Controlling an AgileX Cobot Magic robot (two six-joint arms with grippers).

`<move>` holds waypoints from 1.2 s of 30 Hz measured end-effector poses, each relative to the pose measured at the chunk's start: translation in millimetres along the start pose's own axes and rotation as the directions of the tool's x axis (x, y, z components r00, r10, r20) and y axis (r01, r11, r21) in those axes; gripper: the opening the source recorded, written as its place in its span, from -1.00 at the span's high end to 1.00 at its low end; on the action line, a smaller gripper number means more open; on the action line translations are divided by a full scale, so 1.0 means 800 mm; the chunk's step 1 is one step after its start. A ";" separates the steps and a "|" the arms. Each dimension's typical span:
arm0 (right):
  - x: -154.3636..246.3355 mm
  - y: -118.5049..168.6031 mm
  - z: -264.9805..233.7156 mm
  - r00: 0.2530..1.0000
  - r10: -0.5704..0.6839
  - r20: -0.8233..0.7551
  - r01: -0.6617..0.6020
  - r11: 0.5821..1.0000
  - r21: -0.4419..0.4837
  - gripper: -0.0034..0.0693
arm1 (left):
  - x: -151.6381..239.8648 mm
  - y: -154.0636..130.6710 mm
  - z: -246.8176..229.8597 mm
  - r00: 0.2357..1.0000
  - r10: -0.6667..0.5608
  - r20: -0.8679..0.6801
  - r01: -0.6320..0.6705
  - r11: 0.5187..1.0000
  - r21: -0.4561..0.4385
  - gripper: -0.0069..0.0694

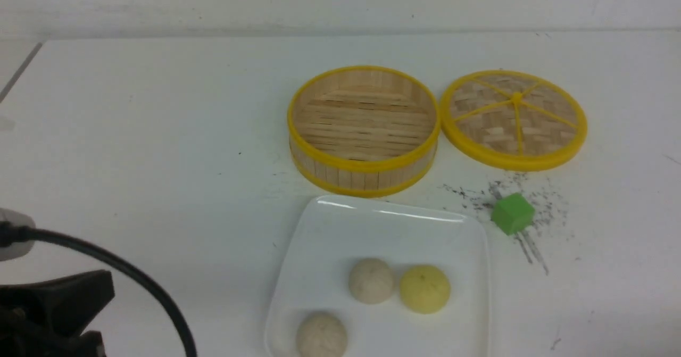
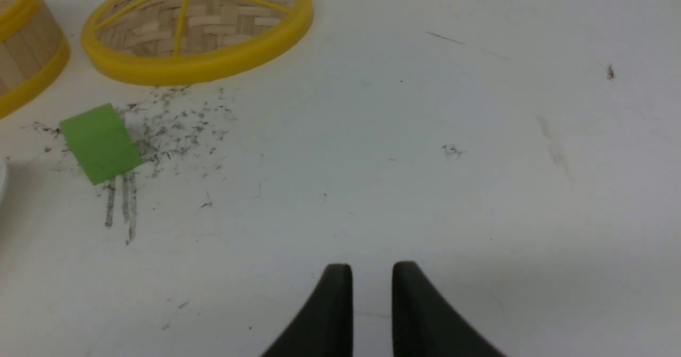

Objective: Put the steamed buns into the plate on the white tablecloth.

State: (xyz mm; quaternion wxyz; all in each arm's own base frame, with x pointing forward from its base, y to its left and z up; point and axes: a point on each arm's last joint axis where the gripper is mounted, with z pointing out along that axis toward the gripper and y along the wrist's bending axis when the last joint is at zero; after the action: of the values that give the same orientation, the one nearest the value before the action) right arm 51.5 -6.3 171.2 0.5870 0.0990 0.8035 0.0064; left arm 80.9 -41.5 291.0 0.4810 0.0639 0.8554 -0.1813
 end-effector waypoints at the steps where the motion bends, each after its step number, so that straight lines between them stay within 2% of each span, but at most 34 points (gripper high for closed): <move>1: 0.000 0.000 0.000 1.000 0.000 0.000 0.000 1.000 0.000 0.53 | 0.000 0.000 0.000 1.000 0.000 -0.002 0.000 1.000 -0.002 0.73; 7: 0.000 0.000 0.000 1.000 0.000 0.001 0.000 1.000 0.001 0.51 | 0.007 0.013 0.006 0.999 0.037 0.017 -0.035 0.996 -0.086 0.72; 14: 0.000 0.000 0.000 1.000 0.000 0.001 0.000 1.000 0.001 0.49 | 0.031 0.042 0.001 0.990 -0.019 0.137 0.046 0.979 -0.198 0.71; 16: 0.000 0.000 0.000 1.000 0.000 0.001 0.000 1.000 0.001 0.48 | 0.050 0.058 -0.004 0.982 -0.055 0.183 0.107 0.952 -0.286 0.70; 17: 0.000 0.000 0.000 1.000 0.000 0.001 0.000 1.000 0.001 0.48 | 0.050 0.058 -0.005 0.980 -0.055 0.191 0.110 0.950 -0.291 0.70; 20: 0.000 0.000 0.000 1.000 0.000 0.001 0.000 1.000 0.001 0.47 | 0.074 0.071 -0.012 0.962 -0.079 0.263 0.179 0.908 -0.379 0.69; 21: 0.000 0.000 0.000 1.000 0.000 0.001 0.000 1.000 0.001 0.47 | 0.077 0.072 -0.012 0.959 -0.086 0.269 0.187 0.906 -0.379 0.69; 25: 0.000 0.000 0.000 1.000 0.000 0.001 0.000 1.000 0.001 0.45 | 0.104 0.077 -0.012 0.939 -0.041 0.342 0.204 0.866 -0.457 0.68; 31: 0.000 0.000 0.000 1.000 0.000 0.001 0.000 1.000 0.001 0.42 | 0.126 0.081 0.002 0.964 0.033 0.265 0.108 0.859 -0.500 0.67; 36: 0.000 0.000 0.000 1.000 0.000 0.001 0.000 1.000 0.001 0.40 | 0.139 0.083 0.013 0.975 0.051 0.215 0.058 0.880 -0.471 0.64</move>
State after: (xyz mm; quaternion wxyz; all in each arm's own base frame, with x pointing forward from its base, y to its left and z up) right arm 51.5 -6.4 171.5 0.5872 0.0995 0.8033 0.0060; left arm 49.0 9.3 175.4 0.5735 -0.0779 0.8151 0.0267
